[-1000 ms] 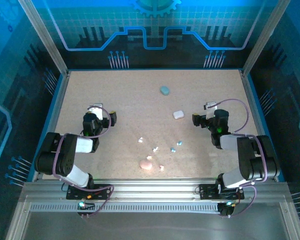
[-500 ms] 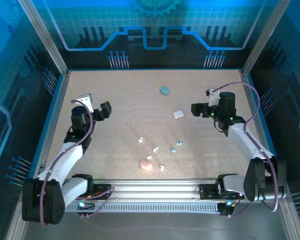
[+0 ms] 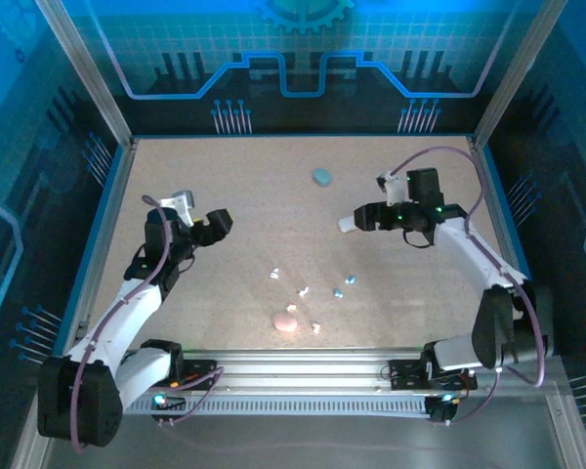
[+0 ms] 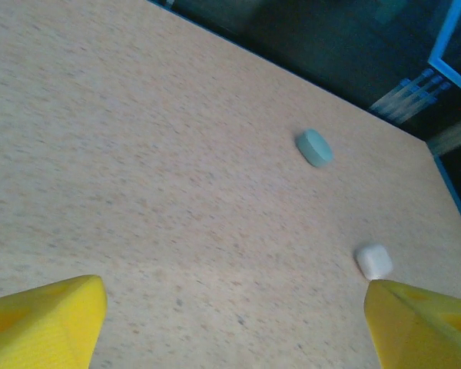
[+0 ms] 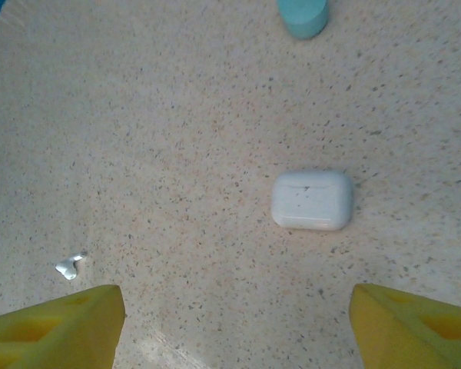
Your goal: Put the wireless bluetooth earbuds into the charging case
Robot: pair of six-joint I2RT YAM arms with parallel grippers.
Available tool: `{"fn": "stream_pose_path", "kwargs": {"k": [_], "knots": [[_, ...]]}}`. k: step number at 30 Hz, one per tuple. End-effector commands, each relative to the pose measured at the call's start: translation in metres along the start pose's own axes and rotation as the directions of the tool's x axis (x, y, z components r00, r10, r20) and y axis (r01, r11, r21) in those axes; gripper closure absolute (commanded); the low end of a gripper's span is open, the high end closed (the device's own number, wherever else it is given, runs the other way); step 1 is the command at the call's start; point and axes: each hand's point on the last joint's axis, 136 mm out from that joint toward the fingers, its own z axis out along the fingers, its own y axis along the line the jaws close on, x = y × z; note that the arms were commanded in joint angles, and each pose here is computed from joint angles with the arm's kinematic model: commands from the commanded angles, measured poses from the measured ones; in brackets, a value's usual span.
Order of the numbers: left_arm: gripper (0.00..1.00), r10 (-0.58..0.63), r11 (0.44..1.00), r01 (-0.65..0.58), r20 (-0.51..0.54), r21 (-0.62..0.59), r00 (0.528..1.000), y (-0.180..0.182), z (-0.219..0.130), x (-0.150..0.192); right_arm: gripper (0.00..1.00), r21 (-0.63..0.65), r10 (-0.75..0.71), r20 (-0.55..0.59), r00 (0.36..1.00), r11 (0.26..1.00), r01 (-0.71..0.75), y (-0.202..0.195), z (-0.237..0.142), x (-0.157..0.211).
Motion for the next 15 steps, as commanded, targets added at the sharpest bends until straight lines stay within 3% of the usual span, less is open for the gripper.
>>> {"fn": "stream_pose_path", "kwargs": {"k": [1,8,15], "knots": [[0.13,-0.003,0.997,0.007,-0.058,0.073,0.998,-0.026,0.003,0.01,0.23,0.001,-0.002,-0.088,0.996,1.0,0.002,0.004,0.015,0.003],[0.13,0.027,0.994,-0.013,-0.123,0.112,0.992,-0.046,0.006,0.037,0.27,0.101,0.094,-0.238,0.967,0.992,-0.072,-0.027,0.058,0.0],[0.13,0.032,0.994,-0.02,-0.115,0.108,0.993,-0.044,0.001,0.041,0.29,0.108,0.128,-0.318,0.939,0.989,-0.098,-0.042,0.095,-0.011]]}}
